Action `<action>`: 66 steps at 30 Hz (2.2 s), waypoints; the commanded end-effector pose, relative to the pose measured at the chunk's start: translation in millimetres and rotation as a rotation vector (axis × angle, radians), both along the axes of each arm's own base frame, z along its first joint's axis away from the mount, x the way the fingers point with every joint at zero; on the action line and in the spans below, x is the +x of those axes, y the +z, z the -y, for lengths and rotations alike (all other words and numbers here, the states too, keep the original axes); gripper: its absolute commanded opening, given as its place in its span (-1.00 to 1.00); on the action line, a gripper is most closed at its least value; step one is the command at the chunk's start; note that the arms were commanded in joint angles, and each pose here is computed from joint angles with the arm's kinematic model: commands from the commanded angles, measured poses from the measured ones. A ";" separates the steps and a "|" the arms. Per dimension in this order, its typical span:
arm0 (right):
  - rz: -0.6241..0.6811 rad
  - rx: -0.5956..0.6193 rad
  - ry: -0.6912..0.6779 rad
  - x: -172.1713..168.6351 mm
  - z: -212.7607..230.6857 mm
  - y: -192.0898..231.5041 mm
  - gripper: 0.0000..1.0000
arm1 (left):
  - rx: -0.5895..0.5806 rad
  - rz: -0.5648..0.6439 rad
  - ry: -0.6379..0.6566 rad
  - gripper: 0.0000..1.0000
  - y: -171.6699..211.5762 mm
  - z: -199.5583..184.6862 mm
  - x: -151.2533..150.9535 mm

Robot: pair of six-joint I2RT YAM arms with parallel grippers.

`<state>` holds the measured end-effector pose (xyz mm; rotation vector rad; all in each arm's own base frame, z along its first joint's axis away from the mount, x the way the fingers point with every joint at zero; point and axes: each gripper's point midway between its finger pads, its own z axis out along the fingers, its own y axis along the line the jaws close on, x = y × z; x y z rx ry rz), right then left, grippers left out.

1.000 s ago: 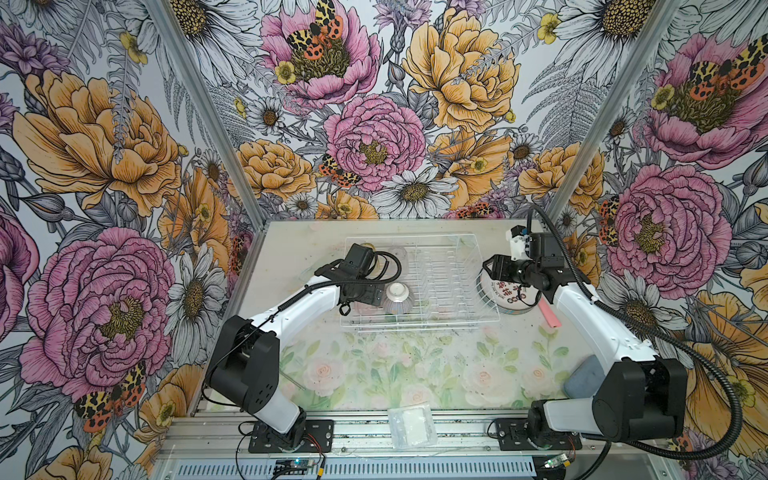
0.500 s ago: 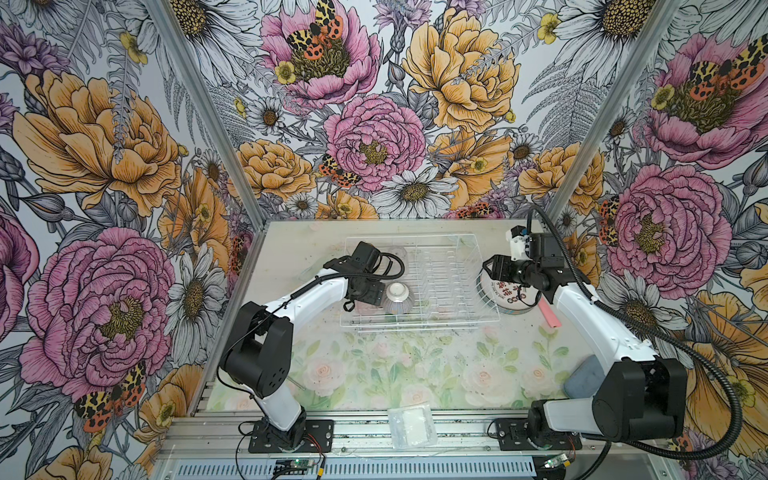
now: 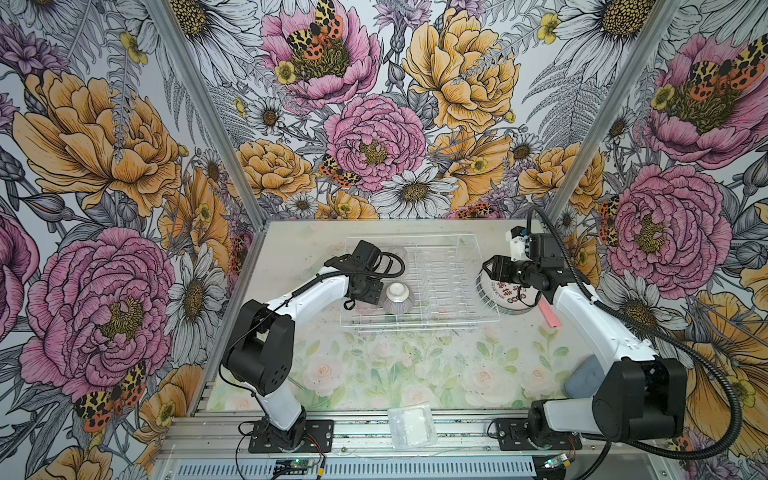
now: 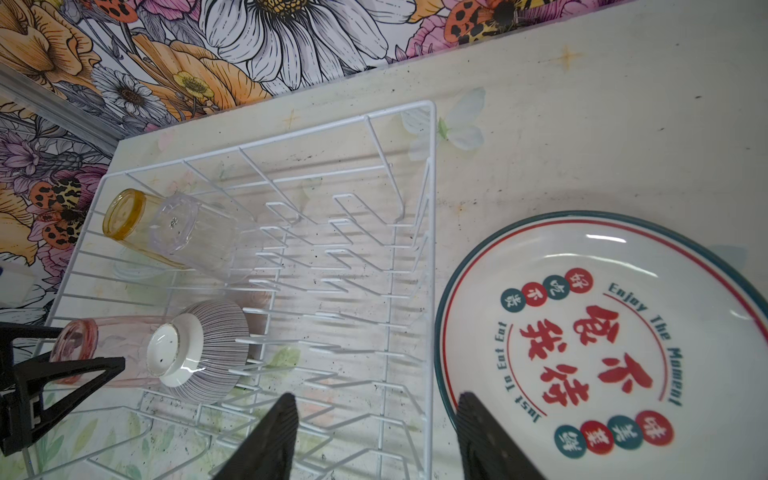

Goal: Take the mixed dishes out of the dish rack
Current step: 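Lift the pink-rimmed glass with the left gripper while the right gripper approaches, then grasp the pink-rimmed glass with the right gripper while the left gripper releases it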

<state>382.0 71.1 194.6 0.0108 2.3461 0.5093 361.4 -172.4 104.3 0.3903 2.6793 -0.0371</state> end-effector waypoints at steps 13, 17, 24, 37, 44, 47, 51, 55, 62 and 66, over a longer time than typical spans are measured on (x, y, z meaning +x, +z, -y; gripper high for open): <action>0.100 0.289 0.289 -37.4 -62.8 52.3 0.25 | -0.225 0.078 -0.016 0.17 63.1 -14.3 -4.7; 0.109 0.411 0.415 -55.7 -87.7 62.0 0.23 | -0.342 0.118 -0.055 0.17 90.0 -5.9 -9.5; 0.152 0.551 0.566 -79.4 -130.8 71.1 0.18 | -0.612 0.208 -0.181 0.19 142.2 31.1 -19.2; 0.267 0.776 0.642 -82.2 -174.3 82.9 0.13 | -1.024 0.256 -0.329 0.18 189.2 76.2 -29.5; 0.270 0.800 0.655 -76.0 -186.2 83.6 0.10 | -1.091 0.245 -0.377 0.18 194.7 91.8 -32.2; 0.292 0.824 0.662 -74.1 -187.8 89.5 0.09 | -1.110 0.237 -0.393 0.18 195.5 97.4 -32.2; 0.327 0.869 0.685 -73.3 -190.6 102.0 0.08 | -1.128 0.218 -0.411 0.17 193.4 106.4 -32.8; 0.372 0.934 0.718 -73.3 -192.2 119.5 0.04 | -1.142 0.204 -0.424 0.17 191.0 115.3 -32.2; 0.362 0.969 0.732 -66.1 -199.6 123.2 -0.40 | -1.164 0.194 -0.445 0.16 191.6 125.4 -32.1; 0.358 0.975 0.741 -67.9 -201.1 125.1 -0.74 | -1.164 0.190 -0.447 0.17 190.8 126.9 -31.9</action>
